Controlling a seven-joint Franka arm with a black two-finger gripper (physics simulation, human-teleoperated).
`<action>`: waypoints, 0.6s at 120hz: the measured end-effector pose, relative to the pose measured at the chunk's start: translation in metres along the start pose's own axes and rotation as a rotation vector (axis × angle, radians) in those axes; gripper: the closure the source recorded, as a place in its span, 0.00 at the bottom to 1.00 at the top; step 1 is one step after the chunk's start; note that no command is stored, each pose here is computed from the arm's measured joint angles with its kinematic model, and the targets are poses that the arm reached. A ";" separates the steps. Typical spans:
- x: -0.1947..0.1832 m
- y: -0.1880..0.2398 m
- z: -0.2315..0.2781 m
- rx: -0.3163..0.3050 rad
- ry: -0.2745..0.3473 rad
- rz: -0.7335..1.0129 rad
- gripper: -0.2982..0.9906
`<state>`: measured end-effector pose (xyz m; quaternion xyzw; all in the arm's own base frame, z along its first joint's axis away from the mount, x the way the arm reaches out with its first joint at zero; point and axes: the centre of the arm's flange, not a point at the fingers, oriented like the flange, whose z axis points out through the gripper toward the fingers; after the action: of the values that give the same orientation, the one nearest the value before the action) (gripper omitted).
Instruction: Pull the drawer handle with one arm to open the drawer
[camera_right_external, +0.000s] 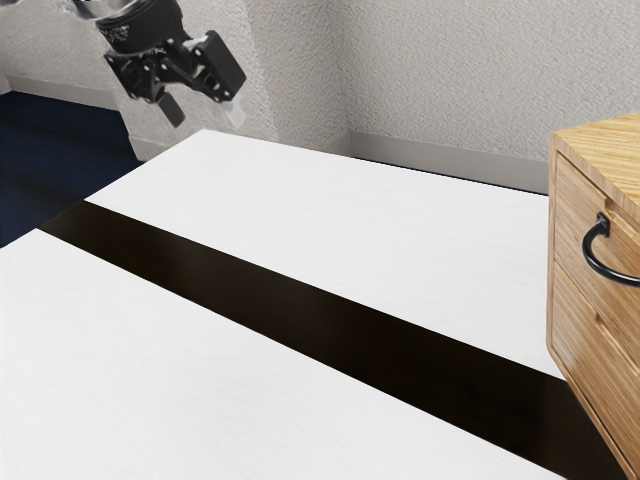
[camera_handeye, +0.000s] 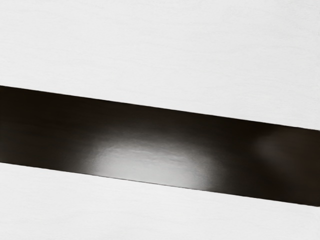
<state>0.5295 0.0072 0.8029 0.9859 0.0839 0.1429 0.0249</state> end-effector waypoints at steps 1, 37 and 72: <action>0.001 0.005 0.003 -0.003 -0.001 -0.001 0.23; 0.006 0.137 0.054 -0.109 0.025 -0.086 0.23; -0.026 0.196 0.112 -0.223 0.011 -0.199 0.23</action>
<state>0.5679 -0.1932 0.7030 0.9630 0.1649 0.1535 0.1479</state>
